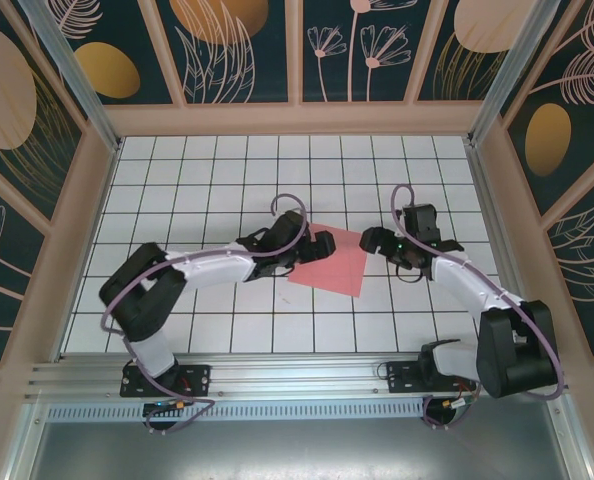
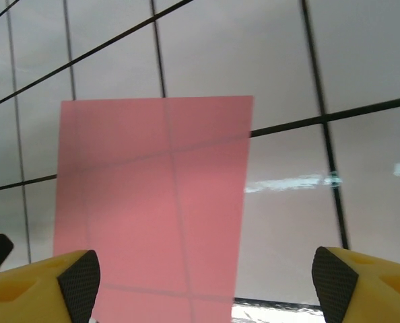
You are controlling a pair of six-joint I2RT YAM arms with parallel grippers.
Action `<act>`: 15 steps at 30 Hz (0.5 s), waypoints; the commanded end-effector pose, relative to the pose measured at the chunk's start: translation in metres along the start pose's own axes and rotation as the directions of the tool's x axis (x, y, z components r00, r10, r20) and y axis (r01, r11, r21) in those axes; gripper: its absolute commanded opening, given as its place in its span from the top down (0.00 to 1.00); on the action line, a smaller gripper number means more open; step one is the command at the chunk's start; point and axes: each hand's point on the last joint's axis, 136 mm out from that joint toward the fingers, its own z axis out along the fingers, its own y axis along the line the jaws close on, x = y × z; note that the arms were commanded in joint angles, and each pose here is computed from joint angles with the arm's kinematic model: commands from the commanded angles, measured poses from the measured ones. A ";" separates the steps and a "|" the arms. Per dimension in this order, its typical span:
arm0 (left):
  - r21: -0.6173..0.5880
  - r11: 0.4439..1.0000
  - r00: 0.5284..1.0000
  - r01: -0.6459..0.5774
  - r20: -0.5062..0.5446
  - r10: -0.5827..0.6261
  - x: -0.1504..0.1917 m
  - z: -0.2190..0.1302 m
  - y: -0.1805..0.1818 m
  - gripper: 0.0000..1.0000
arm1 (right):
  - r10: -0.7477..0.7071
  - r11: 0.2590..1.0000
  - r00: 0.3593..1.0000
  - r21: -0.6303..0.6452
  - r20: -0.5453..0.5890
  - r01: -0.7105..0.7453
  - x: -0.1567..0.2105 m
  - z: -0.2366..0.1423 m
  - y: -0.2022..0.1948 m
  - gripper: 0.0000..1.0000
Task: Fold a paper plane with a square sheet of paper (pick it up from the middle)
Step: Move the square sheet of paper to the center of the table, then rotate the square sheet of paper at the center of the table.
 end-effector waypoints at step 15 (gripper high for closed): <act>-0.219 0.972 0.912 0.081 0.409 0.017 -0.079 -0.103 0.108 0.01 | -0.112 0.990 0.972 0.061 -0.207 0.127 0.063 0.056 0.085 0.25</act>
